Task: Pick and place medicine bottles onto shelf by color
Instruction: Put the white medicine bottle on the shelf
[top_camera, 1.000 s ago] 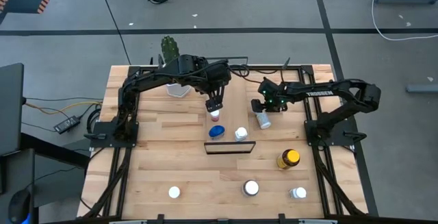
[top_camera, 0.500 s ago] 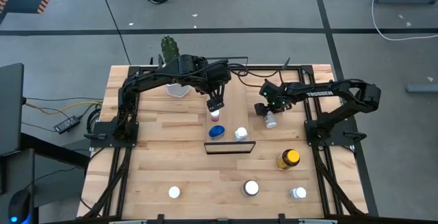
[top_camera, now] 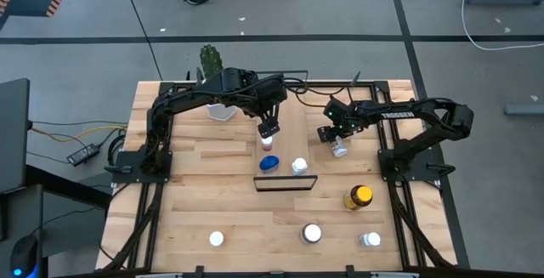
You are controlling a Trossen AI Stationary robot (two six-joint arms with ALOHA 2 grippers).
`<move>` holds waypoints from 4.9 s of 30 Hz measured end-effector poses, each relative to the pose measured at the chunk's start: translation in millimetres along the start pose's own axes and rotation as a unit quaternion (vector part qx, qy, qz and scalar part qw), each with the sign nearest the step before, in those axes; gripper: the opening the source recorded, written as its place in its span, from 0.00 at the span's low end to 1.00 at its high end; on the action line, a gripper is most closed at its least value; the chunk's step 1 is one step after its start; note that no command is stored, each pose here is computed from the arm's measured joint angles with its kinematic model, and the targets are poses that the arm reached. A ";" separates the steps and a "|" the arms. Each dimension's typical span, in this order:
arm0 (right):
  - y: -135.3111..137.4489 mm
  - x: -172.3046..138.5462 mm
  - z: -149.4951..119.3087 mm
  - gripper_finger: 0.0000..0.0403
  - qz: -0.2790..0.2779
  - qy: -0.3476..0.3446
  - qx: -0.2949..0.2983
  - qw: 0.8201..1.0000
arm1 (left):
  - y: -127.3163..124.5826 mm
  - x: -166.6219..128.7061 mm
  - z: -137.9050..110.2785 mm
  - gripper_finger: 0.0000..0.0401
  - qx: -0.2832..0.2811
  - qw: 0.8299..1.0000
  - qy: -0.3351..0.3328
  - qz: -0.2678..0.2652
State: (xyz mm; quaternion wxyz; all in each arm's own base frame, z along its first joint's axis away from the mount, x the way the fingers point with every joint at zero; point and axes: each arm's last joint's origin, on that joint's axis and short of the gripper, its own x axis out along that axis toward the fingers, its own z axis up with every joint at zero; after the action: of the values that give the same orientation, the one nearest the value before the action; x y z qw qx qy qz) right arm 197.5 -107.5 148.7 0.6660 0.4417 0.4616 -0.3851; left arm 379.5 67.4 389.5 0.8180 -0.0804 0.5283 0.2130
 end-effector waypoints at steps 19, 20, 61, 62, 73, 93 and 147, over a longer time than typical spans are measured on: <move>16.6 -87.2 -27.8 0.54 -0.043 -0.566 -0.069 0.821 | -2.9 4.0 4.9 0.88 -0.015 0.999 -0.032 0.027; 14.5 -78.6 -31.9 0.54 -0.037 -0.570 -0.074 0.818 | -3.8 7.1 6.4 0.88 -0.010 0.999 -0.039 0.031; -30.7 25.9 -95.4 0.69 -0.034 -0.545 -0.095 0.832 | -25.9 134.5 -15.9 0.88 0.001 0.999 -0.042 0.035; -29.9 25.7 -94.6 0.70 -0.034 -0.546 -0.093 0.832 | -25.9 134.5 -15.8 0.88 0.001 0.999 -0.042 0.035; -15.6 19.2 -88.6 0.80 -0.017 -0.556 -0.078 0.827 | -25.5 134.6 -19.5 0.88 0.012 0.999 -0.023 0.037; 47.8 -125.8 -5.3 0.77 0.031 -0.422 0.092 0.902 | 6.6 14.7 -27.1 0.88 -0.043 0.989 -0.139 -0.016; 12.5 12.1 119.5 0.73 -0.005 -0.147 0.166 0.975 | 31.2 -25.3 -47.5 0.88 -0.100 0.985 -0.126 -0.055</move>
State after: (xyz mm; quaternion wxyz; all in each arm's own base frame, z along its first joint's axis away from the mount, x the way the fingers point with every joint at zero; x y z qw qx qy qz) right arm 245.1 -217.5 162.0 0.6421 0.4824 0.2903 -0.5203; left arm 317.7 71.7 394.8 0.8763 -0.1633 0.3916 0.2284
